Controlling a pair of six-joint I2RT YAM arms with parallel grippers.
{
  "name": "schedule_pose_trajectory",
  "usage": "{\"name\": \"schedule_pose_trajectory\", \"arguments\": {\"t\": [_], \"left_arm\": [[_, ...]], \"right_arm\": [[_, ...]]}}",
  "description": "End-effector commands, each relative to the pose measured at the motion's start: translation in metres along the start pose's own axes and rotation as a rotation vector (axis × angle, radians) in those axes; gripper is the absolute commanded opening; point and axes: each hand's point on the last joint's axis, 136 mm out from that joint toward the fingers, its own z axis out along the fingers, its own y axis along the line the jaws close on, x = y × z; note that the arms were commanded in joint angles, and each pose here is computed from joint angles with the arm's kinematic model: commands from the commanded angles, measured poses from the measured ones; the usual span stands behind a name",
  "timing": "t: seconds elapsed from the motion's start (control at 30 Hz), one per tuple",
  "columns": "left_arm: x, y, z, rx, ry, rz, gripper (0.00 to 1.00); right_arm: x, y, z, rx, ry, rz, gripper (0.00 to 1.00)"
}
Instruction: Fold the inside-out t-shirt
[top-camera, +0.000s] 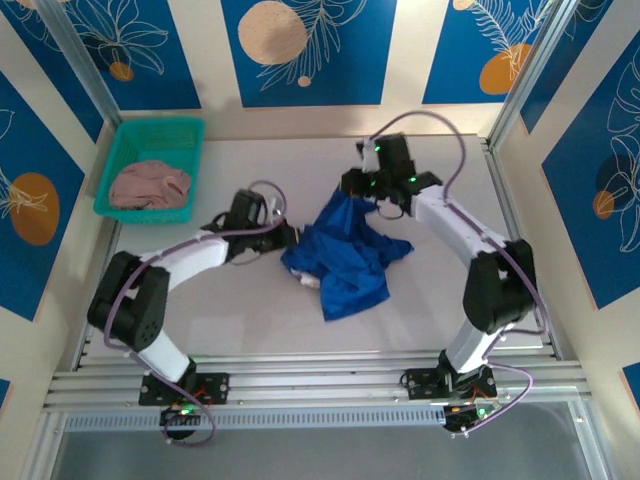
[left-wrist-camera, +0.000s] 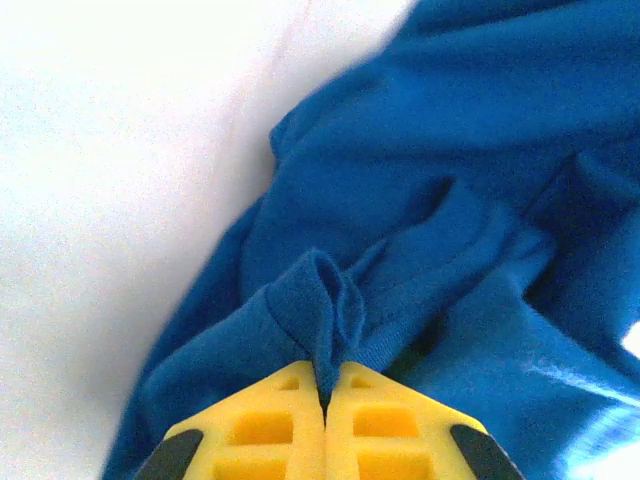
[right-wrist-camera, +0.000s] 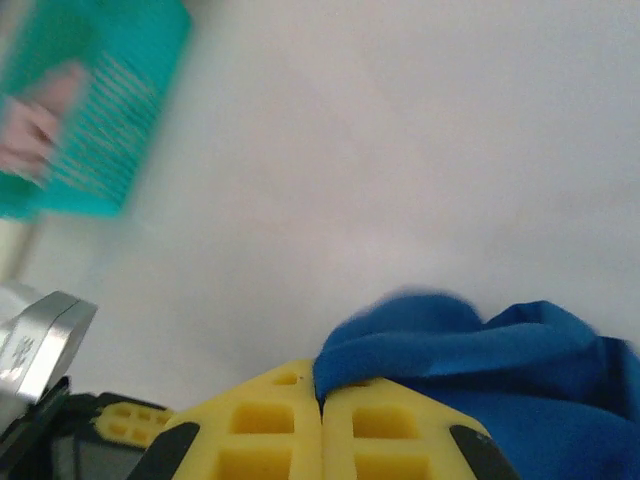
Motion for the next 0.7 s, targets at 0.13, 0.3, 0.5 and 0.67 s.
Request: {"name": "schedule_pose_trajectory", "arguments": {"t": [0.13,0.3,0.5,0.67], "left_arm": [[-0.084,-0.144,-0.158,0.231,-0.396,0.35,0.0],[-0.022,-0.122,-0.154,0.209,-0.262,0.351,0.0],[0.076,-0.028,-0.109,0.033,0.018,0.213,0.58],[0.083,0.0,-0.103,-0.095,0.044,0.198,0.7]], "right_arm": [[-0.072,0.082,-0.148,-0.178,-0.319,-0.218,0.0],[-0.002,0.054,-0.167,-0.082,-0.254,-0.184,0.06],[0.119,-0.031,-0.153,0.182,-0.076,-0.014,0.51],[0.161,-0.029,-0.115,0.069,0.007,0.083,0.6]]}}
